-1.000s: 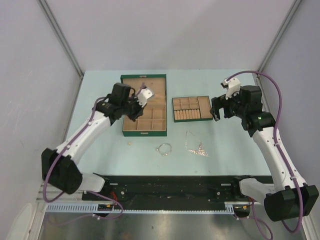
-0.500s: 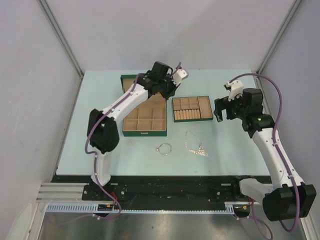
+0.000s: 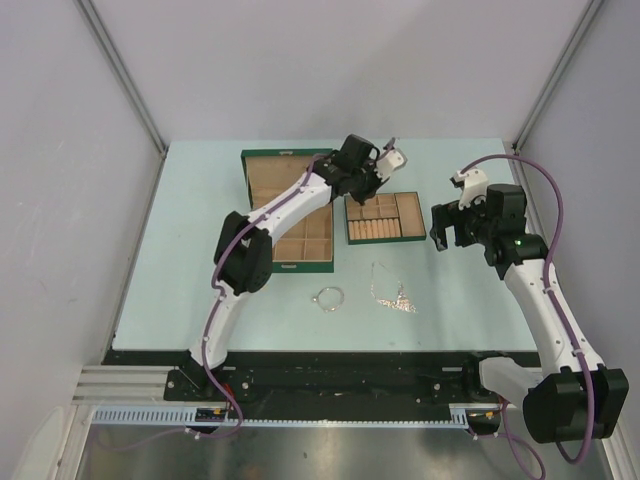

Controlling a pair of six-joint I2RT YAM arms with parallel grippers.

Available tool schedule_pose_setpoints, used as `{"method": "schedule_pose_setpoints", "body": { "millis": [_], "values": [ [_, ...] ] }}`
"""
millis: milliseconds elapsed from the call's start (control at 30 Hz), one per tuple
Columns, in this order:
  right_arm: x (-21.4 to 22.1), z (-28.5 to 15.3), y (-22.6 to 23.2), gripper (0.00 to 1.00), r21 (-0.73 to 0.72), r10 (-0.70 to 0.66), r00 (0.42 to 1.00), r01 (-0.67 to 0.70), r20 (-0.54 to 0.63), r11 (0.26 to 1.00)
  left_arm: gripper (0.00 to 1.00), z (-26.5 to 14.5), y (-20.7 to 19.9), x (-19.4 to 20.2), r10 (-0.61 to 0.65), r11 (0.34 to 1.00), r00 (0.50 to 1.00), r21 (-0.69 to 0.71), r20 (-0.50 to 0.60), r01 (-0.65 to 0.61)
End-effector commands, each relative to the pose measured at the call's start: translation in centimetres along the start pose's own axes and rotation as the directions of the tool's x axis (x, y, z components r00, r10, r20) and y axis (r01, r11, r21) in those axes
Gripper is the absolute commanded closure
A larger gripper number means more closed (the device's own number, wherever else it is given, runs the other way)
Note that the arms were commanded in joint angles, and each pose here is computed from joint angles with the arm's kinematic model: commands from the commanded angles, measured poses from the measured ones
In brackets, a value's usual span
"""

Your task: Organize the mixed jewelry

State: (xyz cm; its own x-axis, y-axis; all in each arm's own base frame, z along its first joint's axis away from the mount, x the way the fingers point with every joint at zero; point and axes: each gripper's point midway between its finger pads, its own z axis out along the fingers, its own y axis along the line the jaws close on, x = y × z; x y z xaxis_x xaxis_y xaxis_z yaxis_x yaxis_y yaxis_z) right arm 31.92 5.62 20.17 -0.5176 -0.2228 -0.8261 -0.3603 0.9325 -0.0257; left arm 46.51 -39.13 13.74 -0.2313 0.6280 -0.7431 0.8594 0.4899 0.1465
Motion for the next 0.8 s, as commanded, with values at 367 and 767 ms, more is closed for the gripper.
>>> {"method": "schedule_pose_setpoints", "body": {
  "millis": [367,767],
  "values": [
    [-0.7,0.0,0.2,0.0,-0.022,-0.006,0.999,0.007,0.035,1.0,1.0,2.5,4.0,-0.9,0.045,0.981,0.999,-0.191,0.017,-0.041],
    [-0.7,-0.1,0.3,0.0,-0.025,-0.003,0.999,0.004,0.039,1.0,1.0,2.1,4.8,0.7,0.048,0.971,0.997,-0.233,-0.063,-0.061]
  ]
}}
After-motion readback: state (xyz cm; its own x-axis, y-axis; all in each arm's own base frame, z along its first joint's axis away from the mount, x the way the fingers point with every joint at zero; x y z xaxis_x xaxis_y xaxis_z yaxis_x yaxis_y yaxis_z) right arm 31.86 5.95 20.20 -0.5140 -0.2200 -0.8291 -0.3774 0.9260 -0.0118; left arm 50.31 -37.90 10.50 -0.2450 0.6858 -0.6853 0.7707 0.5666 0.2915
